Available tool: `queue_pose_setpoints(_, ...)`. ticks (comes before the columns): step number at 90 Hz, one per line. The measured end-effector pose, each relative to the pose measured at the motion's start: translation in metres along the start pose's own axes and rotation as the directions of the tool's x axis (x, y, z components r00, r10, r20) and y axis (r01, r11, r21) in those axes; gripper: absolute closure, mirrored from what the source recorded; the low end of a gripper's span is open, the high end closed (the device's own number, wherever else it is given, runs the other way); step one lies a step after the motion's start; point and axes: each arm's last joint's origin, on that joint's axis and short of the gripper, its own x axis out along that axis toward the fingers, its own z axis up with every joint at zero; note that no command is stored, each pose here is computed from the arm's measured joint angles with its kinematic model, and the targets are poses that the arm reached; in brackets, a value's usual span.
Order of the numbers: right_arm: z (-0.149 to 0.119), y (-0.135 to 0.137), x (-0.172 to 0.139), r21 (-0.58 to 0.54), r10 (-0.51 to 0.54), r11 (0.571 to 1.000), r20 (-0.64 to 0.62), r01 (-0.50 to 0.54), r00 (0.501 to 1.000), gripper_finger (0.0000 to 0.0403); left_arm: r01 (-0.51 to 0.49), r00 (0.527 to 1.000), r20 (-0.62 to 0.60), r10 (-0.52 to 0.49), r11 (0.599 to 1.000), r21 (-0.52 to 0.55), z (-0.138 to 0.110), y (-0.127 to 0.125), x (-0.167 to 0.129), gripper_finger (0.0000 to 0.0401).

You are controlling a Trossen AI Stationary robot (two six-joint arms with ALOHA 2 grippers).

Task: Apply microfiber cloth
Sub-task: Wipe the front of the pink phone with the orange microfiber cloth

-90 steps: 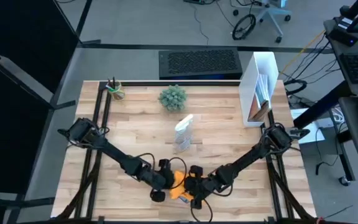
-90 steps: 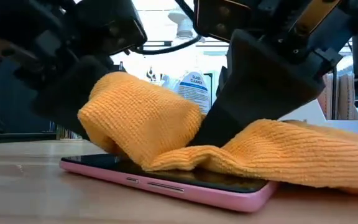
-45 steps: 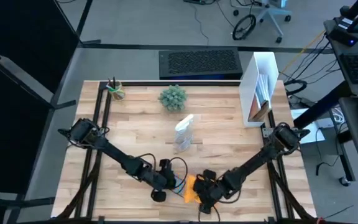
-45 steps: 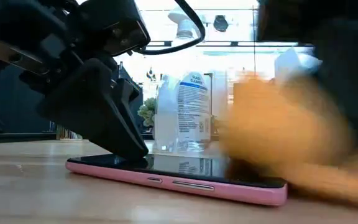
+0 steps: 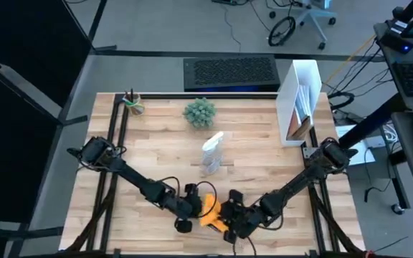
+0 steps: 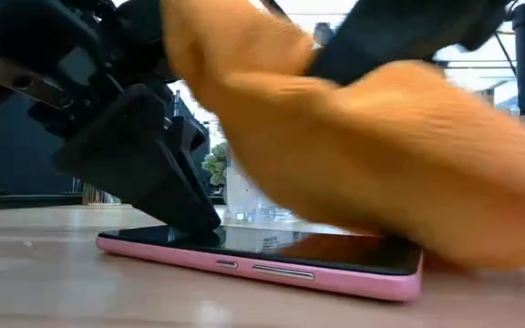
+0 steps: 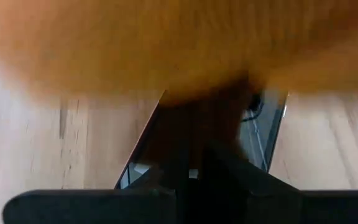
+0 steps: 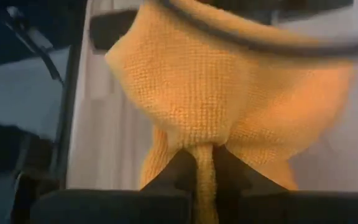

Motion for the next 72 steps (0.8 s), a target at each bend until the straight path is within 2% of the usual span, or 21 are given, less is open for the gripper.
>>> queue_pose_setpoints(14,-0.02,-0.004,0.027,0.011,0.089,0.996,-0.1,-0.089,0.991,0.0399,0.001,1.0,0.0,-0.001,1.0,0.002,0.0,0.0,0.0,0.0354)
queue_pose_setpoints(22,-0.03,-0.003,0.031,0.032,0.092,0.996,-0.153,-0.088,0.984,0.0399,0.001,1.0,0.0,-0.001,1.0,0.003,0.0,0.0,0.0,0.0354)
queue_pose_setpoints(36,-0.044,0.004,0.022,0.05,0.071,0.997,-0.234,-0.062,0.97,0.0399,0.002,1.0,0.0,-0.002,1.0,0.006,0.0,0.0,0.0,0.0354)
queue_pose_setpoints(52,-0.06,0.015,-0.003,0.048,0.076,0.997,-0.381,-0.063,0.921,0.0399,0.003,1.0,0.0,-0.003,1.0,0.007,0.0,0.0,0.0,0.0354)
queue_pose_setpoints(62,-0.063,0.013,-0.028,0.032,-0.016,0.999,-0.473,0.035,0.881,0.0399,0.0,1.0,0.001,0.0,1.0,0.005,0.0,0.0,0.0,0.0354)
queue_pose_setpoints(72,-0.064,0.001,-0.056,0.05,-0.197,0.964,-0.522,0.261,0.83,0.0396,-0.002,1.0,0.006,0.001,1.0,0.016,0.003,-0.002,-0.002,0.0354)
